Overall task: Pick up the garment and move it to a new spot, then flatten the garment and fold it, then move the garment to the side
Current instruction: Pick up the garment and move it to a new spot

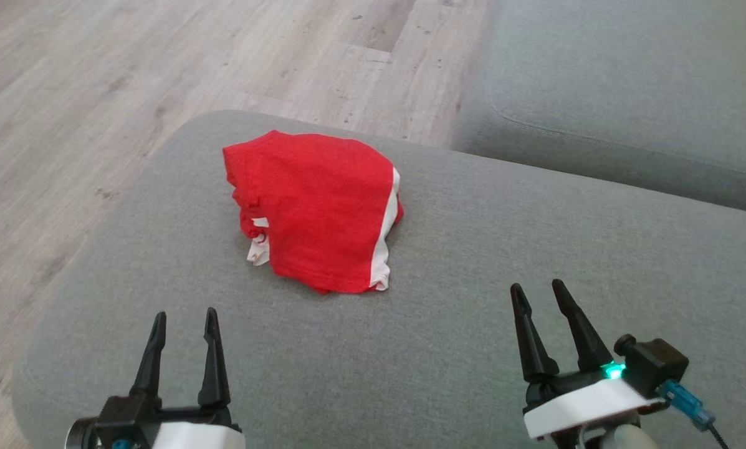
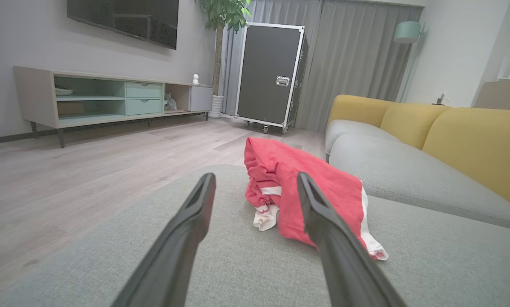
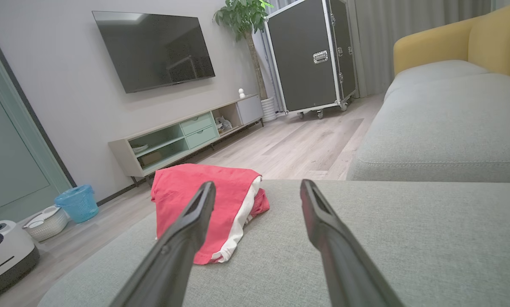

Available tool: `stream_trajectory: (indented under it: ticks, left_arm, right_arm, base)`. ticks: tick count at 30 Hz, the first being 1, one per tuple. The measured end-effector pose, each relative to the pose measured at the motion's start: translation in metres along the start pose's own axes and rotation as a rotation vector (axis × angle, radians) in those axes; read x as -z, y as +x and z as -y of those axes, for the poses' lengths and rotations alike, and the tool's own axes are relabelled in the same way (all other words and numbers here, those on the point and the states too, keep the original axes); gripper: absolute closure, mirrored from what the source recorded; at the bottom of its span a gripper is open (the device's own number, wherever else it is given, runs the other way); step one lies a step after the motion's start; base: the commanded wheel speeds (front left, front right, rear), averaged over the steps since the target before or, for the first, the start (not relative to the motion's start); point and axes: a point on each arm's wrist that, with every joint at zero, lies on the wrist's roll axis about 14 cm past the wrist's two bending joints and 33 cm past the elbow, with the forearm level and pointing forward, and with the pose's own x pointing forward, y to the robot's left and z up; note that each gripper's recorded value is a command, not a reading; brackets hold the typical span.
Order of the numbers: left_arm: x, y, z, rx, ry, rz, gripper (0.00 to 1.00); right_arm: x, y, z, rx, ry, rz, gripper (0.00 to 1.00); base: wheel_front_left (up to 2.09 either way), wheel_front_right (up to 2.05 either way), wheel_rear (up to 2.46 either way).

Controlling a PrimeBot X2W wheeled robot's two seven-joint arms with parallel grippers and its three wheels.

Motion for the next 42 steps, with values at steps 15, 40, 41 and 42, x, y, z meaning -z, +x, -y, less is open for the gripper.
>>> stream_trajectory:
  ticks: [15,40,41,42]
  left_arm:
    - [-0.006,0.032,-0.003,0.063,0.084,0.0,0.0]
    - [0.071,0.228,0.055,0.4,0.454,-0.622,0.0]
    - [0.077,0.228,0.057,0.408,0.452,-0.641,0.0]
    - [0.083,0.227,0.059,0.414,0.451,-0.658,0.0]
  right_arm:
    - [0.01,-0.001,0.012,0.032,0.02,-0.023,0.0]
    - [0.025,0.019,0.114,0.247,0.036,-0.028,0.0]
    - [0.026,0.016,0.116,0.257,0.036,-0.031,0.0]
    - [0.027,0.014,0.119,0.266,0.035,-0.033,0.0]
  base:
    - [0.0,0.0,0.0]
    - [0.0,0.0,0.0]
    - [0.0,0.0,0.0]
    - [0.0,0.0,0.0]
